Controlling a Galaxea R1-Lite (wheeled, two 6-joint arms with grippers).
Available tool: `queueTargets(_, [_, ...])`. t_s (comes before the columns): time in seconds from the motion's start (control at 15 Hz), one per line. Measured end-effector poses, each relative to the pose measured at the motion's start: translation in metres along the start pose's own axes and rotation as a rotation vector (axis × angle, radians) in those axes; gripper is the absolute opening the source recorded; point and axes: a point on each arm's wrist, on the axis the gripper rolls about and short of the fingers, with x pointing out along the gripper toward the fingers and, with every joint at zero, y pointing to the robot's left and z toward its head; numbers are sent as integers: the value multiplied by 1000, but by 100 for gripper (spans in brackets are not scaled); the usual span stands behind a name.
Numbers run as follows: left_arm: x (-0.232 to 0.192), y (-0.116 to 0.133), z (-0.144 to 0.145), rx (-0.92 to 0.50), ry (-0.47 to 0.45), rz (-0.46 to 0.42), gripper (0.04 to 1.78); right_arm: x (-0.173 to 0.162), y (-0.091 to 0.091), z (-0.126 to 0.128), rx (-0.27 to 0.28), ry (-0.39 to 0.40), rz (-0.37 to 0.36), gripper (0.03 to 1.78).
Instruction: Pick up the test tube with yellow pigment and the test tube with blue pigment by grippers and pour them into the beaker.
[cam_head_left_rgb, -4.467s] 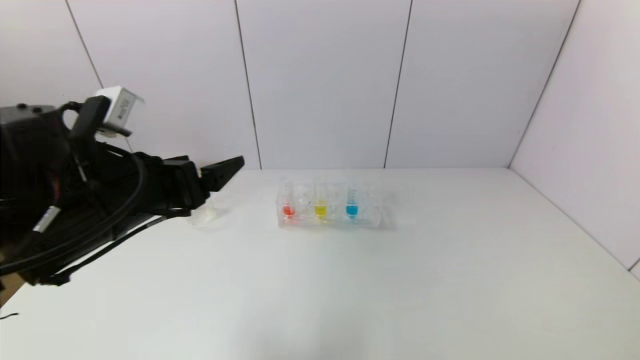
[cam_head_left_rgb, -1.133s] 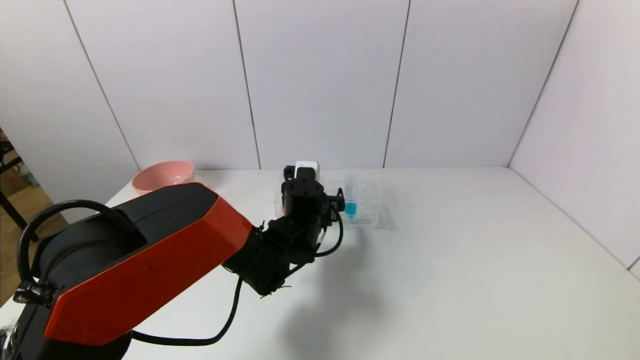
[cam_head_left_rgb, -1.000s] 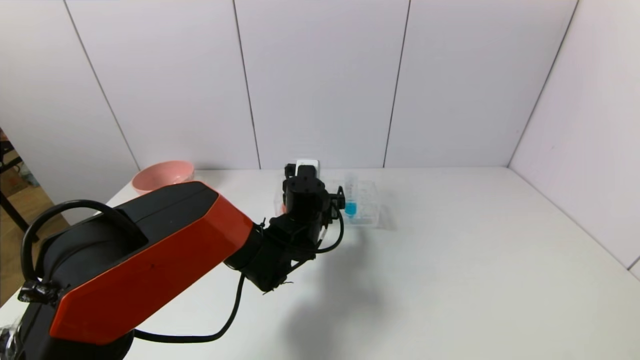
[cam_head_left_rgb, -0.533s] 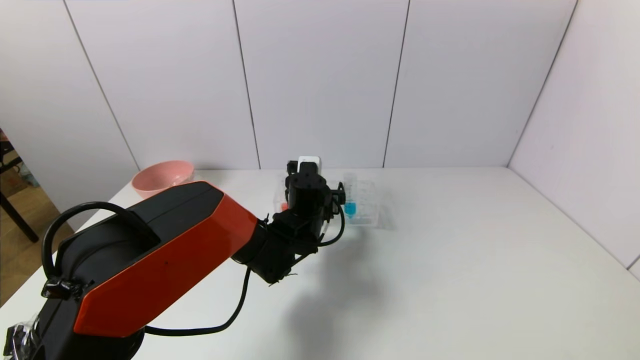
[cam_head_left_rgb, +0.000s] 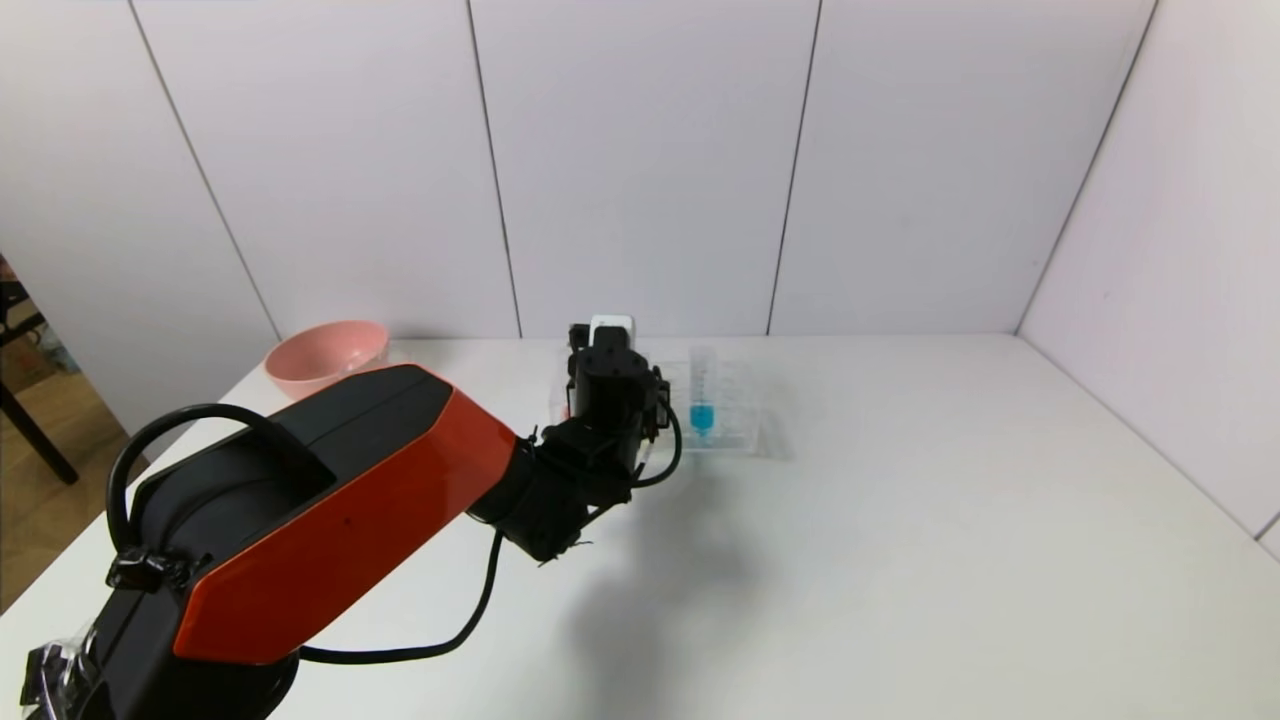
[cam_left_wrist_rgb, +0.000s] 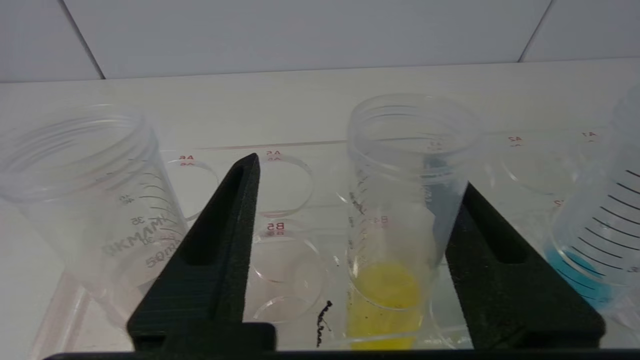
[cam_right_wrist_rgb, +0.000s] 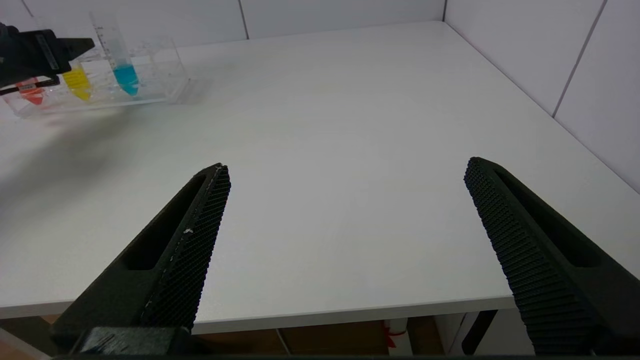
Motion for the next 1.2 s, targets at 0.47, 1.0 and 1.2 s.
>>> queueTargets(0.47, [-1,-3,0,2,5,-14,51,0,0,0,0,0,0,171])
queueTargets(1.0, [-9,-4,14,11,20,-17,51,0,0,0,0,0,0,171])
queueTargets(1.2, [-16,-5,29,17,0,-22,51,0,0,0,0,0,0,171])
